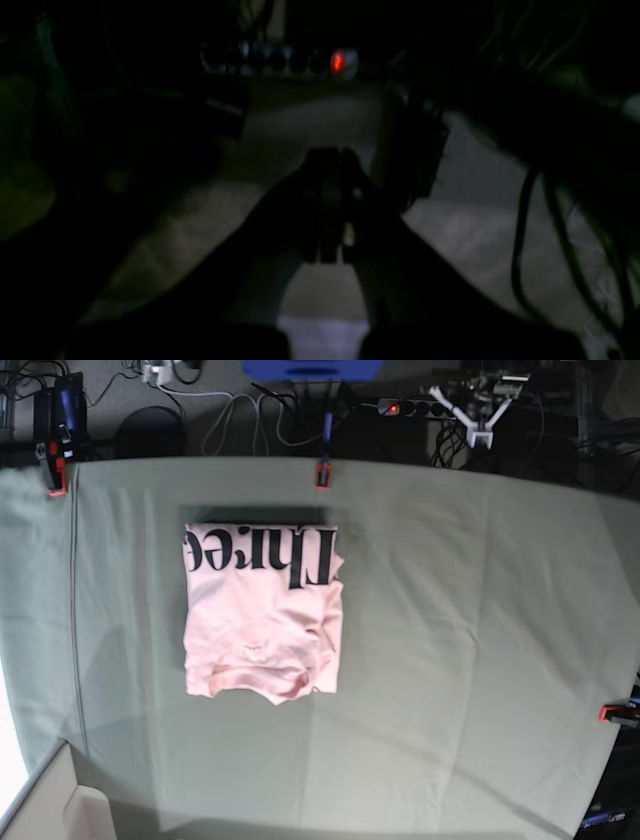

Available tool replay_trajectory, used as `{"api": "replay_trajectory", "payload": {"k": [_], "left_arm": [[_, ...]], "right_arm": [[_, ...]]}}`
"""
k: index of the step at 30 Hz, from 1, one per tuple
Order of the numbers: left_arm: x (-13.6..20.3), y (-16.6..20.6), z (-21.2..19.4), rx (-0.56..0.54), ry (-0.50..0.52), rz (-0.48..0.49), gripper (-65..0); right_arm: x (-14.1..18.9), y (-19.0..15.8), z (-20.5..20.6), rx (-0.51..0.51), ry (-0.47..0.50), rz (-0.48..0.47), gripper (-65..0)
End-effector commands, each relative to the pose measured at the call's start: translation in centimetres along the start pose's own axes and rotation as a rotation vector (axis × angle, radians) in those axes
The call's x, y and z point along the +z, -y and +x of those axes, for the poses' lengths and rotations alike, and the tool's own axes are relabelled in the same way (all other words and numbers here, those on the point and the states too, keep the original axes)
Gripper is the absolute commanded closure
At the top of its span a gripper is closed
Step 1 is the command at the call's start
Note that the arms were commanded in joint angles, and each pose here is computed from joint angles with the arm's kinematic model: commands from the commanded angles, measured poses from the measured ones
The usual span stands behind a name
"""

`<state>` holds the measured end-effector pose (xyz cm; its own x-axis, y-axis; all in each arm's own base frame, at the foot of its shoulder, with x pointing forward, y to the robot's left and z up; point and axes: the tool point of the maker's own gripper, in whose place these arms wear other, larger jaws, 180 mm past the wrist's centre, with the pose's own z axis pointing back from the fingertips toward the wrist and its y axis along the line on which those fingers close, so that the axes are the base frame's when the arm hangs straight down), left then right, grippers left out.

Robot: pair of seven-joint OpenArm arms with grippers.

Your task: Layout the t-shirt on the table in an organized manner, then fold the t-shirt properly

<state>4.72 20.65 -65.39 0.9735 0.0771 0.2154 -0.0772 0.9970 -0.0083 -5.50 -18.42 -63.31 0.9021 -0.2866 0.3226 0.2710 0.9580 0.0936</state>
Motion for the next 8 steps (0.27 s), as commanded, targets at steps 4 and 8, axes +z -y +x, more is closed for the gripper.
{"api": "replay_trajectory", "payload": {"k": [4,8], "left_arm": [[-0.1,-0.4,0.2,-0.022,0.005,0.062,-0.2],[-0.3,1.4,0.0,-0.02,0.002,0.037,-0.2]], "right_arm": [[-0.3,2.7,0.2,0.234,-0.024,-0.222,0.0],[-0.3,3.2,1.0,0.434,-0.029,-0.333,0.0]]}}
